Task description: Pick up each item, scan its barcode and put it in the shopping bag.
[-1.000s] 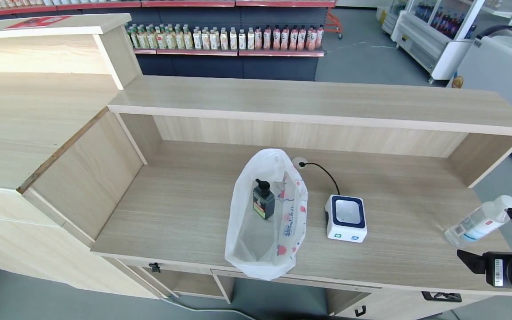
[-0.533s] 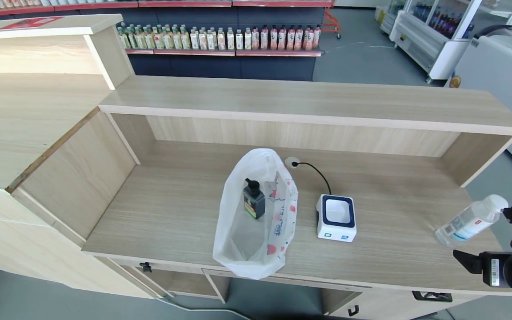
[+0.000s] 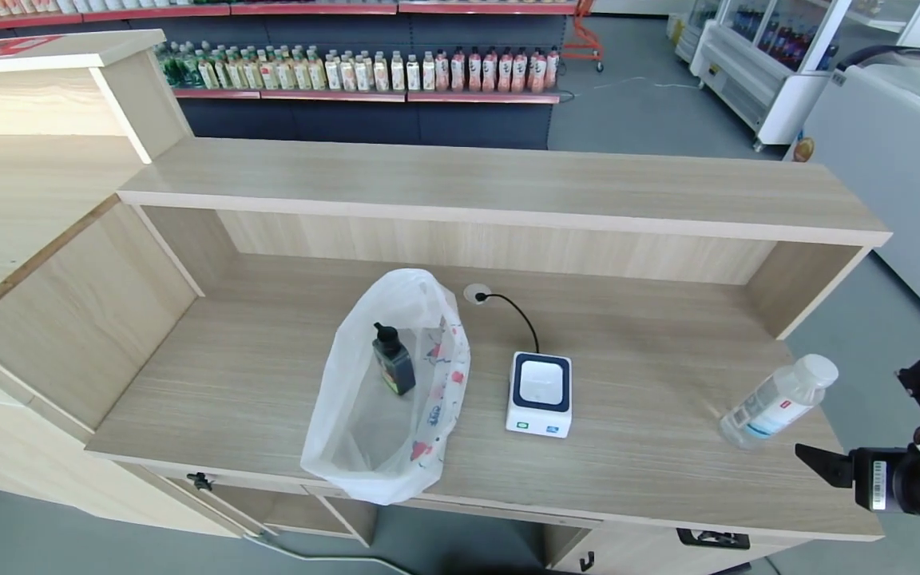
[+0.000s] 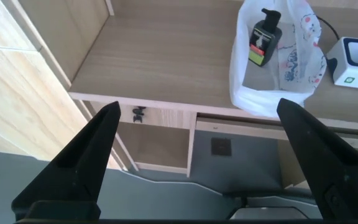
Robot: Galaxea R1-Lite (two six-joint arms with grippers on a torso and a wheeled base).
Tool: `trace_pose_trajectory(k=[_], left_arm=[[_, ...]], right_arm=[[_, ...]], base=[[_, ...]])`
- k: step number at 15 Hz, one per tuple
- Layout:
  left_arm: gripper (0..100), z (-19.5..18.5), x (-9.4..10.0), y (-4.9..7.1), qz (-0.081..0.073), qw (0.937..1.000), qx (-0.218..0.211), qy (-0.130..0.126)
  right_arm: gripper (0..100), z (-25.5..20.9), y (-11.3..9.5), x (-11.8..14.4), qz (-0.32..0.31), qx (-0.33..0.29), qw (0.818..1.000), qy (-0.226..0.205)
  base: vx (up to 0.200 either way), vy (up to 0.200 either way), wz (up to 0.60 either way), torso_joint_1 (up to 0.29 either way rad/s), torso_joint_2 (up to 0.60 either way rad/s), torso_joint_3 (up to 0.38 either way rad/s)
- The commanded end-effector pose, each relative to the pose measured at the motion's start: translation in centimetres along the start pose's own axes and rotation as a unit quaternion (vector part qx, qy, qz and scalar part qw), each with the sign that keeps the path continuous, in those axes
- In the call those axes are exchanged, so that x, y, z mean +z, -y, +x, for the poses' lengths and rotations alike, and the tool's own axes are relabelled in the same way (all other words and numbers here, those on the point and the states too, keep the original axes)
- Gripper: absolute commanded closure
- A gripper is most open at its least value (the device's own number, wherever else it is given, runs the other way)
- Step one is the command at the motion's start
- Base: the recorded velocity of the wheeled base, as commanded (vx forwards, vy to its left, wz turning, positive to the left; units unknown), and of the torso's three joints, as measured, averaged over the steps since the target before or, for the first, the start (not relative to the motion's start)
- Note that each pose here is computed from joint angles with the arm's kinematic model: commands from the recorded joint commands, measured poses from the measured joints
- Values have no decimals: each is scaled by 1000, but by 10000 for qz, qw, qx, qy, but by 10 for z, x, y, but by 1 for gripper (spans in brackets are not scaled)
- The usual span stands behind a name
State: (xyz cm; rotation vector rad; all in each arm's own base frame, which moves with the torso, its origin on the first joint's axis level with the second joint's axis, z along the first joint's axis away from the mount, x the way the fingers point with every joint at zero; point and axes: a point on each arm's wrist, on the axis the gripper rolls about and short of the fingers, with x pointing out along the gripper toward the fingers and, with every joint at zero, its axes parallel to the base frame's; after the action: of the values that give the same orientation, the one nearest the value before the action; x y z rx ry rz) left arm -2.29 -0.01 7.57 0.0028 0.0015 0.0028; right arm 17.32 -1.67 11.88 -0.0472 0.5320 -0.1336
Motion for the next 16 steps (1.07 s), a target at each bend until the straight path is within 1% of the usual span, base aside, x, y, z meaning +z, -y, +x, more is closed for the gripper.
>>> trace_pose_trajectory(k=[1, 4, 6, 8, 10, 12, 14, 15, 16], left_arm=[[0, 0, 0, 0, 2, 10000, 2, 0], [0, 0, 0, 0, 2, 10000, 2, 0], [0, 0, 0, 0, 40, 10000, 2, 0], [0, 0, 0, 0, 40, 10000, 2, 0], [0, 0, 0, 0, 2, 10000, 2, 0], [0, 0, 0, 0, -14, 10000, 2, 0], [0, 0, 0, 0, -14, 10000, 2, 0], [0, 0, 0, 0, -14, 10000, 2, 0], [0, 0, 0, 0, -14, 10000, 2, 0]], right_arm=[[0, 0, 0, -1, -9, 15, 10000, -37], [0, -2, -3, -3, 49, 174, 9998, -21], [0, -2, -5, -2, 42, 220, 9997, 5], [0, -3, -10, -1, 162, 345, 9993, 23], [0, -3, -13, -2, 171, 418, 9990, 2], [0, -4, -16, -7, 148, 518, 9985, -71], [0, -5, -20, -9, 300, 601, 9977, -118], [0, -5, -26, -10, 400, 738, 9963, -158], [0, -4, -27, -10, 431, 769, 9959, -185]], base=[[0, -200, 0, 2, 7, 7], [0, -200, 0, 2, 2, 2], [0, -200, 0, -2, 2, 2], [0, -200, 0, 5, 2, 0], [0, -200, 0, 0, 0, 5], [0, 0, 0, 0, 0, 0], [0, 0, 0, 0, 0, 0], [0, 0, 0, 0, 0, 0], [0, 0, 0, 0, 0, 0]])
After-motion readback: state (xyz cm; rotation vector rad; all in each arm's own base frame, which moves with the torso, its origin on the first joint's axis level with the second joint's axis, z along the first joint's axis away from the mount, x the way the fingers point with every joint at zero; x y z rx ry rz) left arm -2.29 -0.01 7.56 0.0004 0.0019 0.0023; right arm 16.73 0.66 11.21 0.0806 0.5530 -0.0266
